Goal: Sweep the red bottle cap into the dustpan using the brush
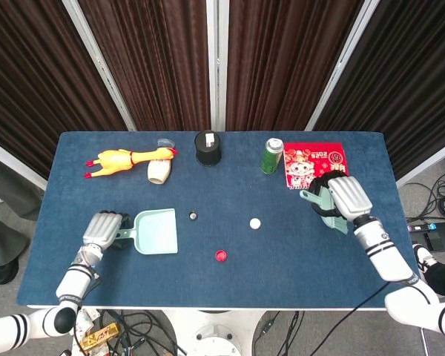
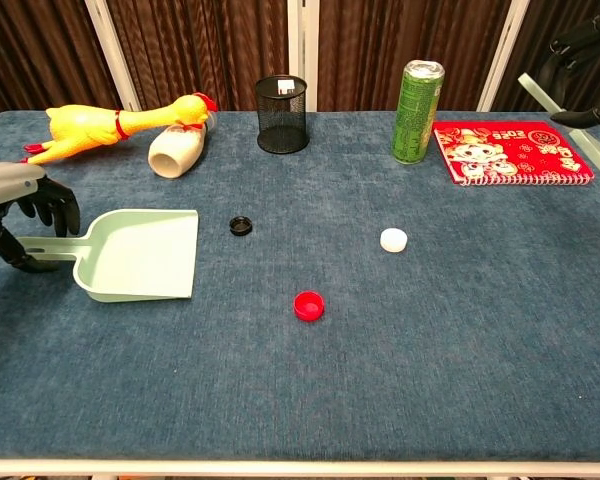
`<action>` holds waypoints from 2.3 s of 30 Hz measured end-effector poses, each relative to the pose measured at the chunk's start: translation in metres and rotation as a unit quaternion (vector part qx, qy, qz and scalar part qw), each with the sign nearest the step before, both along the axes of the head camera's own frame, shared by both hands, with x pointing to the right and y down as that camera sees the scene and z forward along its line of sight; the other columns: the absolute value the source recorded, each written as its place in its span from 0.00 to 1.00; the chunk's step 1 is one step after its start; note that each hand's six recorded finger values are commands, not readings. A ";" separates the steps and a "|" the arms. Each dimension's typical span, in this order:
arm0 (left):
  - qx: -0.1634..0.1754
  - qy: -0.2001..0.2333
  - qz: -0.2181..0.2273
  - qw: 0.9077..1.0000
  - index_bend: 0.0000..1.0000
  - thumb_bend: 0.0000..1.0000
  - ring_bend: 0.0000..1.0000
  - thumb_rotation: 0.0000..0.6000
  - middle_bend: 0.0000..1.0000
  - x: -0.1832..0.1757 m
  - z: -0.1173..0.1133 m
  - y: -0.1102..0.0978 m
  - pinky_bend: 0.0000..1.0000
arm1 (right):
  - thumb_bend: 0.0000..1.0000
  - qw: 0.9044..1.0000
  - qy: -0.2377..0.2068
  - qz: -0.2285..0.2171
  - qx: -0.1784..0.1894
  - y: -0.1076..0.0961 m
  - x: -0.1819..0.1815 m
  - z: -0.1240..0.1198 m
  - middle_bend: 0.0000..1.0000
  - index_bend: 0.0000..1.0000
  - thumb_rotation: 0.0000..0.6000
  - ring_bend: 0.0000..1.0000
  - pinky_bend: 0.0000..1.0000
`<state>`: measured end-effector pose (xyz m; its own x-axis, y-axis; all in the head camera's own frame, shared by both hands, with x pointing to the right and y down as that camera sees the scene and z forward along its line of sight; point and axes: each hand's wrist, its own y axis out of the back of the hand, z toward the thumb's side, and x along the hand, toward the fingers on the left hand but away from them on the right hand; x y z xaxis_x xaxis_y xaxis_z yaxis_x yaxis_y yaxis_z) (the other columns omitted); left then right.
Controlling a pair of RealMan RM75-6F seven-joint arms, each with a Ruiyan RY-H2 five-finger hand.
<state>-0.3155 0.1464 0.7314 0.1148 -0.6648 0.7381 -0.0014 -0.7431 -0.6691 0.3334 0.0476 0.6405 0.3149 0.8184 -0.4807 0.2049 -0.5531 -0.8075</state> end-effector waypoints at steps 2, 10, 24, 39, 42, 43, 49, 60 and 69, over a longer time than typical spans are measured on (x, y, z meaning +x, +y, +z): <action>0.001 0.000 0.002 1.000 0.44 0.26 0.35 1.00 0.45 0.001 0.001 0.000 0.28 | 0.56 1.000 -0.001 0.001 -0.002 0.001 0.000 0.000 0.62 0.67 1.00 0.30 0.22; 0.011 -0.011 0.014 1.000 0.51 0.29 0.37 1.00 0.49 0.000 0.004 -0.001 0.30 | 0.56 1.000 0.001 0.002 -0.007 0.004 0.002 0.004 0.62 0.67 1.00 0.30 0.22; 0.002 0.002 0.066 0.998 0.55 0.37 0.38 1.00 0.54 0.012 0.003 -0.008 0.31 | 0.57 0.998 -0.016 -0.056 -0.039 0.025 -0.032 0.033 0.62 0.67 1.00 0.30 0.21; -0.025 -0.004 0.084 0.996 0.55 0.37 0.38 1.00 0.54 0.023 0.005 -0.045 0.31 | 0.59 0.989 -0.054 -0.136 -0.030 0.023 -0.099 0.050 0.62 0.68 1.00 0.30 0.21; -0.030 -0.004 0.090 0.995 0.55 0.38 0.38 1.00 0.54 0.028 0.008 -0.051 0.31 | 0.60 0.988 -0.060 -0.138 -0.031 0.025 -0.105 0.053 0.62 0.68 1.00 0.30 0.21; -0.032 -0.004 0.094 0.995 0.55 0.38 0.38 1.00 0.54 0.030 0.008 -0.053 0.31 | 0.60 0.988 -0.063 -0.138 -0.032 0.026 -0.108 0.054 0.62 0.68 1.00 0.30 0.21; -0.041 0.000 0.108 0.993 0.55 0.38 0.38 1.00 0.54 0.044 0.011 -0.058 0.31 | 0.63 0.985 -0.084 -0.147 -0.039 0.033 -0.129 0.061 0.62 0.69 1.00 0.30 0.20; -0.052 0.021 0.136 0.989 0.55 0.38 0.38 1.00 0.54 0.074 0.012 -0.058 0.31 | 0.65 0.978 -0.114 -0.170 -0.046 0.049 -0.170 0.072 0.62 0.70 1.00 0.30 0.19; -0.054 0.042 0.147 0.987 0.55 0.38 0.38 1.00 0.54 0.098 0.010 -0.059 0.31 | 0.67 0.971 -0.150 -0.178 -0.046 0.056 -0.208 0.076 0.63 0.70 1.00 0.30 0.18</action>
